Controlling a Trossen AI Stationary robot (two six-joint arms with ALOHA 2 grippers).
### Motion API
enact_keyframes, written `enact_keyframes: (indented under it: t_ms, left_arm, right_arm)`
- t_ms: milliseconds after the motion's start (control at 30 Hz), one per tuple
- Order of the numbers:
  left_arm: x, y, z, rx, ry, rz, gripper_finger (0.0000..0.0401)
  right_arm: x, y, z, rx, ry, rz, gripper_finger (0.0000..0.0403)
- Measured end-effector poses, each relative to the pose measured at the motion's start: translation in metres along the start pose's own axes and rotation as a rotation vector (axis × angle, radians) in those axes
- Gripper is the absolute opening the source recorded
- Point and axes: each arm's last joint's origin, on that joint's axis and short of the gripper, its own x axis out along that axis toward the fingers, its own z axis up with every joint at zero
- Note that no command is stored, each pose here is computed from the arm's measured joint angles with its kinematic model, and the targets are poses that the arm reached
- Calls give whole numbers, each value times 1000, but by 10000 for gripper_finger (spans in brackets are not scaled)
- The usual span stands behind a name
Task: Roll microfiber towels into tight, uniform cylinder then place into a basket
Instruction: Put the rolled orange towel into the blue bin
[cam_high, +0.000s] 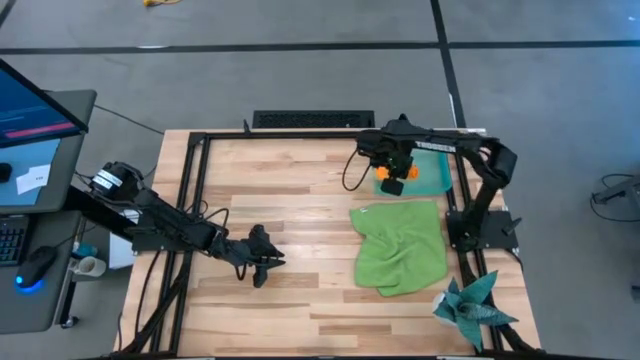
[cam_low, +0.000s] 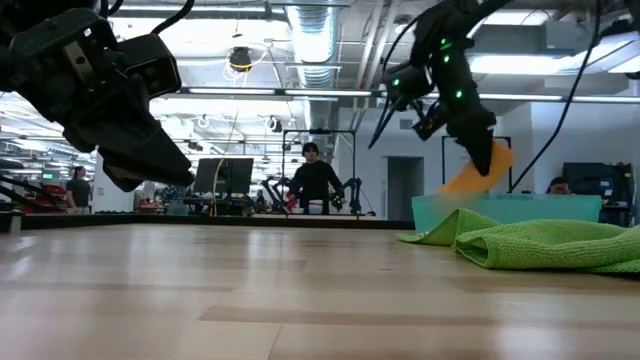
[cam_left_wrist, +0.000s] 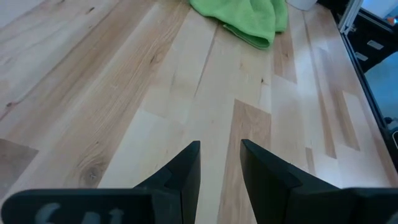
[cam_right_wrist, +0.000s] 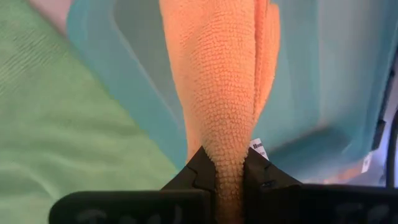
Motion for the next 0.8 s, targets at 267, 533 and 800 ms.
enact_keyframes:
  t_ms: [267, 533, 800]
  left_arm:
    - [0, 0, 0, 1, 1, 1, 104]
    - [0, 0, 0, 1, 3, 3, 104]
    - [0, 1, -2, 12, 17, 14, 104]
  right_arm:
    - [-19, -2, -18, -38, -79, 27, 45]
    - [-5, -4, -7, -91, -24, 74, 45]
    - [13, -3, 6, -132, 56, 98, 45]
